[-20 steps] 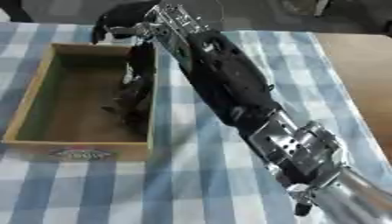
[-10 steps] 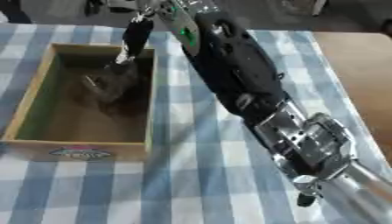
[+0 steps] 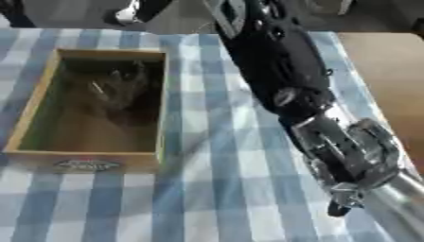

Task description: Pick up objects on the table and place them in the box.

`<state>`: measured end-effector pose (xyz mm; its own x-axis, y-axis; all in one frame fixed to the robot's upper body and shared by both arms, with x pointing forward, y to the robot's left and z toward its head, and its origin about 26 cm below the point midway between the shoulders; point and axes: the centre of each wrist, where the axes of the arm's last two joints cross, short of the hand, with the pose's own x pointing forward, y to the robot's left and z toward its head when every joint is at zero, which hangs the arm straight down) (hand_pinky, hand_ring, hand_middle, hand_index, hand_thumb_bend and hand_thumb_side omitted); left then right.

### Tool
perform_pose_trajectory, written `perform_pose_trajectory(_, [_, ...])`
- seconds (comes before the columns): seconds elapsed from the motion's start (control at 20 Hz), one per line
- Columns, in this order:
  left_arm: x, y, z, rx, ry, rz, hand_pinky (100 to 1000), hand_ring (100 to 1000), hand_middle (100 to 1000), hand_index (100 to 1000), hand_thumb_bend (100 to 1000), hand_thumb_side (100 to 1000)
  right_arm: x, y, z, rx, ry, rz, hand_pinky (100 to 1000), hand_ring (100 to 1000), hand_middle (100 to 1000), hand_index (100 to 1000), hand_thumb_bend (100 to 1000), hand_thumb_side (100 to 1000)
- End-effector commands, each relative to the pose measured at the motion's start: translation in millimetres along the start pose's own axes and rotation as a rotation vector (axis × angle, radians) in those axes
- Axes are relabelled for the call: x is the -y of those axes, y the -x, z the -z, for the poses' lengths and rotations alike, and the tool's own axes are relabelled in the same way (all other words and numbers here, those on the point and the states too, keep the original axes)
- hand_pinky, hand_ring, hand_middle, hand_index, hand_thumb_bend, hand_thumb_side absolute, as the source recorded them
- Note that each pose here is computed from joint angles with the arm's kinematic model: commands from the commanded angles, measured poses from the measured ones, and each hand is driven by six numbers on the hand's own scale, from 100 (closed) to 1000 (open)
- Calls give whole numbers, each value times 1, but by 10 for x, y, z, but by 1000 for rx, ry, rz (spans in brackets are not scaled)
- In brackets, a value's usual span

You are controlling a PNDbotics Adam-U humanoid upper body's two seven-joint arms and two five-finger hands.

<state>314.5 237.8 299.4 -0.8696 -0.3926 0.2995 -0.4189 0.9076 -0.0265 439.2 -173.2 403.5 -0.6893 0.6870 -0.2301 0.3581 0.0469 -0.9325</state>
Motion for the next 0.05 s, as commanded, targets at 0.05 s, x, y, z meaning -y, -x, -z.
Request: perform_pose_trajectory(0.05, [-55,-48,59,30,-15,12,853,877,881,877,100,676,278,75,-248,-39,137,-2,765,864,717,840,441,522])
